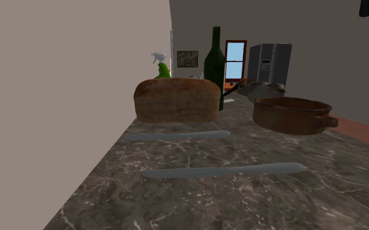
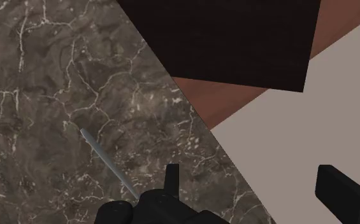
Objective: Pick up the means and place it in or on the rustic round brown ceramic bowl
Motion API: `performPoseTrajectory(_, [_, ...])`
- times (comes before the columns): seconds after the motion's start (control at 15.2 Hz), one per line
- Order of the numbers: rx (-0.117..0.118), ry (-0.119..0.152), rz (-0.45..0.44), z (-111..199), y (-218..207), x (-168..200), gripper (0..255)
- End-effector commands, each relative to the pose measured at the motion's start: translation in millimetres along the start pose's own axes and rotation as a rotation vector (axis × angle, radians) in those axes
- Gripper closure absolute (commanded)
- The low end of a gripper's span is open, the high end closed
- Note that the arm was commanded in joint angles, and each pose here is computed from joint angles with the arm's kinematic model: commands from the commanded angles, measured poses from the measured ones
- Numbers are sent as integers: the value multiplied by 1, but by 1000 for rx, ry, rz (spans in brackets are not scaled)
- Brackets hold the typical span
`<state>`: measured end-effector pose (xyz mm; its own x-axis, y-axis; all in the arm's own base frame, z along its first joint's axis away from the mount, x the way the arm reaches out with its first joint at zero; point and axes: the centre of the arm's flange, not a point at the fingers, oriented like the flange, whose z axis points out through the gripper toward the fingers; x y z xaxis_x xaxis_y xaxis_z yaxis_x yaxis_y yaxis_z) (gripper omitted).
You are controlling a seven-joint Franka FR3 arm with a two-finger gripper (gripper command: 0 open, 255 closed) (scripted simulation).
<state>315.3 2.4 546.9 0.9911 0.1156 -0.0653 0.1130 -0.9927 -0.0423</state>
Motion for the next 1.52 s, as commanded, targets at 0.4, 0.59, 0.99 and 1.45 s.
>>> performPoseTrajectory(0.4, [-17, 0, -141, 29, 54, 47, 0])
performPoseTrajectory(0.59, [-25, 0, -211, 43, 78, 74, 0])
performPoseTrajectory(0.99, [-42, -1, -352, 70, 122, 131, 0])
performPoseTrajectory(1.45, [-62, -1, -517, 101, 162, 205, 0])
